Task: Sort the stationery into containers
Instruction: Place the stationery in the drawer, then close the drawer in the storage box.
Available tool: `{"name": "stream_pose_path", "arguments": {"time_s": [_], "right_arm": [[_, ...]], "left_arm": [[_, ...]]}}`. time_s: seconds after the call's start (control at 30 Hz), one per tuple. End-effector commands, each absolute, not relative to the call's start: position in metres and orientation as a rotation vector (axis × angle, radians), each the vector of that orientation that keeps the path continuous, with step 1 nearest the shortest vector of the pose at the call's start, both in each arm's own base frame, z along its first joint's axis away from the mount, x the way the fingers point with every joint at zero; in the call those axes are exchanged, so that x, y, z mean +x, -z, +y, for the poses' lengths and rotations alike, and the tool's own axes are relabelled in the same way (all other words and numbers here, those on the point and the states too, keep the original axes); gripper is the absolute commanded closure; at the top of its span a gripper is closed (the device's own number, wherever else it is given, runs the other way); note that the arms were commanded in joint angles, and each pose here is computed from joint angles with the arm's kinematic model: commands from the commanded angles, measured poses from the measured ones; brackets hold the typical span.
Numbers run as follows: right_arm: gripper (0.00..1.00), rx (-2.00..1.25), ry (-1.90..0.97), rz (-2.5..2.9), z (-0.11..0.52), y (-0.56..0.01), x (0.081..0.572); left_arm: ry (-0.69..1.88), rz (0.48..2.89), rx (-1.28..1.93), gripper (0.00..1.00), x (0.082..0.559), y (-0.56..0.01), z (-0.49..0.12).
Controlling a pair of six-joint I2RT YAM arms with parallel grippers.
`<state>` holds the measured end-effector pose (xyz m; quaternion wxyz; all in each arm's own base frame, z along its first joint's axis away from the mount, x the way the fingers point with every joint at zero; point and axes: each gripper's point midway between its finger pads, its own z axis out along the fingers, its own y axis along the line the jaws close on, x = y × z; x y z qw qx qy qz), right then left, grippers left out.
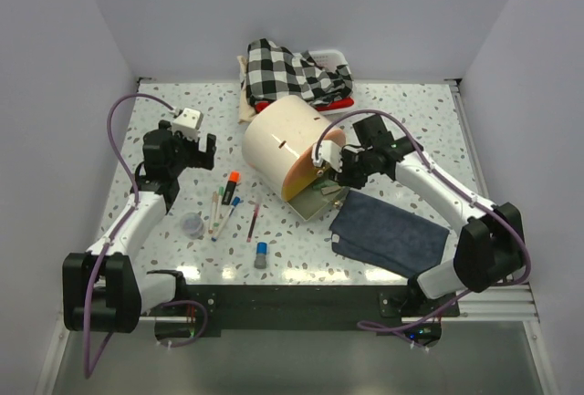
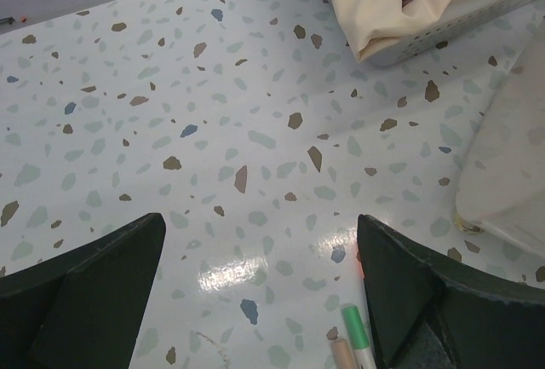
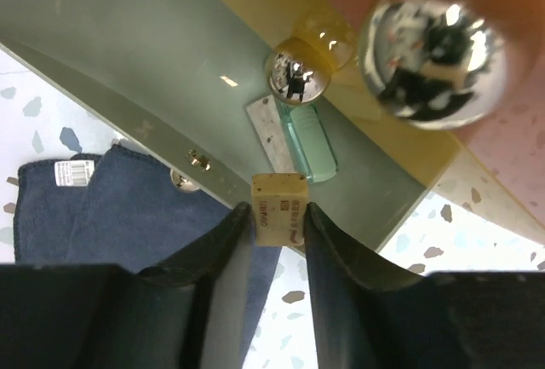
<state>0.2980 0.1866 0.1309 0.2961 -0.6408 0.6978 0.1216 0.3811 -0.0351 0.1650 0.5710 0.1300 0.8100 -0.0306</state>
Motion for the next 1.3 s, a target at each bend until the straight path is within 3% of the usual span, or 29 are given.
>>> {"name": "stream_pose_path", "arguments": {"time_s": [0.0, 0.1, 0.27, 0.4, 0.47, 0.77, 1.27], "right_arm": [[0.54, -1.646, -0.297, 1.753, 0.197, -0.157, 0.309], [0.5, -1.629, -0.278, 1.768, 0.192, -0.161, 0.305], [0.52, -1.649, -0.279, 1.762, 0.18, -0.164, 0.281], [0.88, -1.71, -0.329, 1.792, 0.175, -0.143, 0.261], [0.99, -1.731, -0.364, 1.796, 0.176, -0.132, 0.256], [1.0, -1.687, -0.348, 1.74, 0.186, -0.105, 0.266], [1.0, -1.466, -0.284, 1.603, 0.212, -0.125, 0.31]], "left_arm": [[0.043, 1.819, 0.29, 0.0, 0.388, -0.193, -0.03], [0.042, 1.818, 0.288, 0.0, 0.386, -0.193, -0.03], [0.055, 1.812, 0.287, 0.0, 0.385, -0.193, -0.031], [0.065, 1.812, 0.285, 0.0, 0.383, -0.191, -0.033], [0.067, 1.817, 0.284, 0.0, 0.383, -0.191, -0.033], [0.037, 1.828, 0.294, 0.0, 0.383, -0.194, -0.029], [0.039, 1.846, 0.293, 0.0, 0.388, -0.188, -0.027]]}}
